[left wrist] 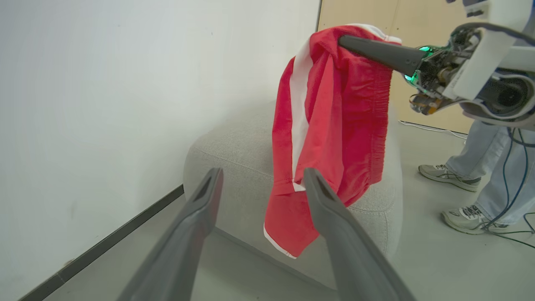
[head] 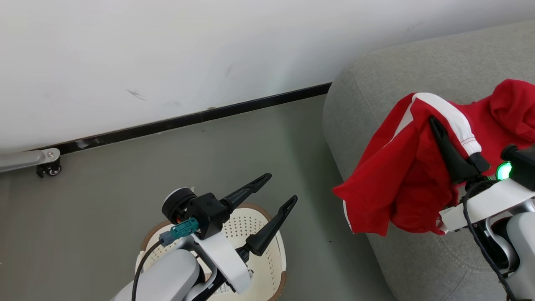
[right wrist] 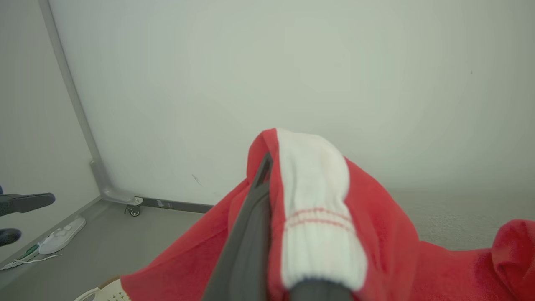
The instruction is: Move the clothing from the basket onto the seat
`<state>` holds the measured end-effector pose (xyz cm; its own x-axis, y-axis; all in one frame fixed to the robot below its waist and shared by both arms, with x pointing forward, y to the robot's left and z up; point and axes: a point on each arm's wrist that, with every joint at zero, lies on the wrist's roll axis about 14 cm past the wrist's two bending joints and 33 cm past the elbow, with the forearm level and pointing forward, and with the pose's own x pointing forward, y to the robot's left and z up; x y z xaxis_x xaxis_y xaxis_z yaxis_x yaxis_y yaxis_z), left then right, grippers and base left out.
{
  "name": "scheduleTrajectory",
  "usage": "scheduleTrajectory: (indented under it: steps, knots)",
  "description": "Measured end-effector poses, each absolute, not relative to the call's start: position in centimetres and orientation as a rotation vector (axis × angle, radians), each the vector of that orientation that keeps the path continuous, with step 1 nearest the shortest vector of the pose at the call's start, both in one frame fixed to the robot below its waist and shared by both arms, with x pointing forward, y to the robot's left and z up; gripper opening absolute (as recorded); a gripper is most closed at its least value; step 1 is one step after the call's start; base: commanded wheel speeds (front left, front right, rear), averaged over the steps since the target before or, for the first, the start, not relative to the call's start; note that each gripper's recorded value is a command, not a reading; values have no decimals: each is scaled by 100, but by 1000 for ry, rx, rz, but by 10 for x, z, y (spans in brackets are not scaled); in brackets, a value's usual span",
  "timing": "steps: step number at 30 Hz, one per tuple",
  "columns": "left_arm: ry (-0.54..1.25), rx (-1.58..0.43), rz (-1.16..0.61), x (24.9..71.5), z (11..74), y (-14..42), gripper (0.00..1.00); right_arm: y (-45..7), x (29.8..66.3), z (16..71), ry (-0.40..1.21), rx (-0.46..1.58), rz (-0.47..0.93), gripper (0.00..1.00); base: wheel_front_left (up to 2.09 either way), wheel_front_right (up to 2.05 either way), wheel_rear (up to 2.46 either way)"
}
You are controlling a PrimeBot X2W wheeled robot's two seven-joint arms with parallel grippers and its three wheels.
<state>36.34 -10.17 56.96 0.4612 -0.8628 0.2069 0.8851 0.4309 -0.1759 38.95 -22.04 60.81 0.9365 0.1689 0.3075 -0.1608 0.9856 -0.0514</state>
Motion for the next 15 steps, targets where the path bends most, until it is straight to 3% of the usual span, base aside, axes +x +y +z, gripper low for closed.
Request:
scheduleTrajectory:
  steps: [15]
  knots:
    - [-80, -283, -1201, 347, 567, -129, 100, -245, 372, 613, -331, -38, 85, 0, 0, 0, 0]
